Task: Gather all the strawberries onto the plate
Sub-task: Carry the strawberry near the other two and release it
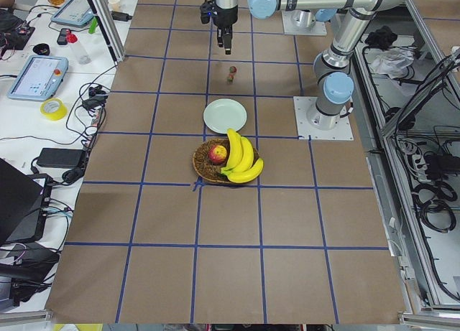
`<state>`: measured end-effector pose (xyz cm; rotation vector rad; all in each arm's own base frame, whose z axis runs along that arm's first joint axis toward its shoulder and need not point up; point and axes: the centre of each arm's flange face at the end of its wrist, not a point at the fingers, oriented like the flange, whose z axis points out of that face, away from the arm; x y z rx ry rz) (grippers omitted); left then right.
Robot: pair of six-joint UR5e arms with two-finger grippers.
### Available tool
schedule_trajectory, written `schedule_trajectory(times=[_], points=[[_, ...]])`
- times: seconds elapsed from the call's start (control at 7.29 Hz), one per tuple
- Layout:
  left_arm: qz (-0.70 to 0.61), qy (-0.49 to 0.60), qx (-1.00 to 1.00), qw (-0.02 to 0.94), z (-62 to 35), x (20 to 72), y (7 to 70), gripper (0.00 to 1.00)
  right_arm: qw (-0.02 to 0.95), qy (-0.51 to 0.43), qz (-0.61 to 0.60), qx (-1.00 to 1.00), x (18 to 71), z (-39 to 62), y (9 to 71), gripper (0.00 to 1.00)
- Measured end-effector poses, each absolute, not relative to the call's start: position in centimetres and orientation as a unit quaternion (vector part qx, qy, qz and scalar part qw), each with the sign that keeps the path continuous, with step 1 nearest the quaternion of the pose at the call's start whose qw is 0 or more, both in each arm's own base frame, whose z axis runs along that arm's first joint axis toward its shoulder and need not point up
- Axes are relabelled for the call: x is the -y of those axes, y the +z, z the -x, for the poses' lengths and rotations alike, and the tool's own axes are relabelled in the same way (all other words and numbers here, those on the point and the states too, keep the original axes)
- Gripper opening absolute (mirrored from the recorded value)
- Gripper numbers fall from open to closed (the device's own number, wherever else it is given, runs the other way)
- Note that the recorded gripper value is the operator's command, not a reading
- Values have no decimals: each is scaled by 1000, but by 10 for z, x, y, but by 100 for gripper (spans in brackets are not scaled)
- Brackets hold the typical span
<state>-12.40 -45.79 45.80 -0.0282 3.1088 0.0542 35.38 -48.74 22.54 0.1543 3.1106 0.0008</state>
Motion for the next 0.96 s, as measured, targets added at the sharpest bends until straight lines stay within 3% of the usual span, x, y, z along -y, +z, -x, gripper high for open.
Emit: schedule_trajectory(times=[0.41,0.55,0.69,0.82,0.96], points=[[12,13,-1000,16,124,458,455,100,20,-5,-85,-996,472,-402,193,0],[12,13,-1000,16,124,457,455,100,23,-8,-88,-996,472,-408,190,6],[12,14,-1000,16,124,457,454,100,26,-11,-91,-995,474,-411,190,49],[10,16,-1000,18,124,458,453,100,28,-14,-93,-995,475,-413,192,99],[9,18,-999,33,121,459,451,100,30,-15,-95,-995,476,-413,194,100]])
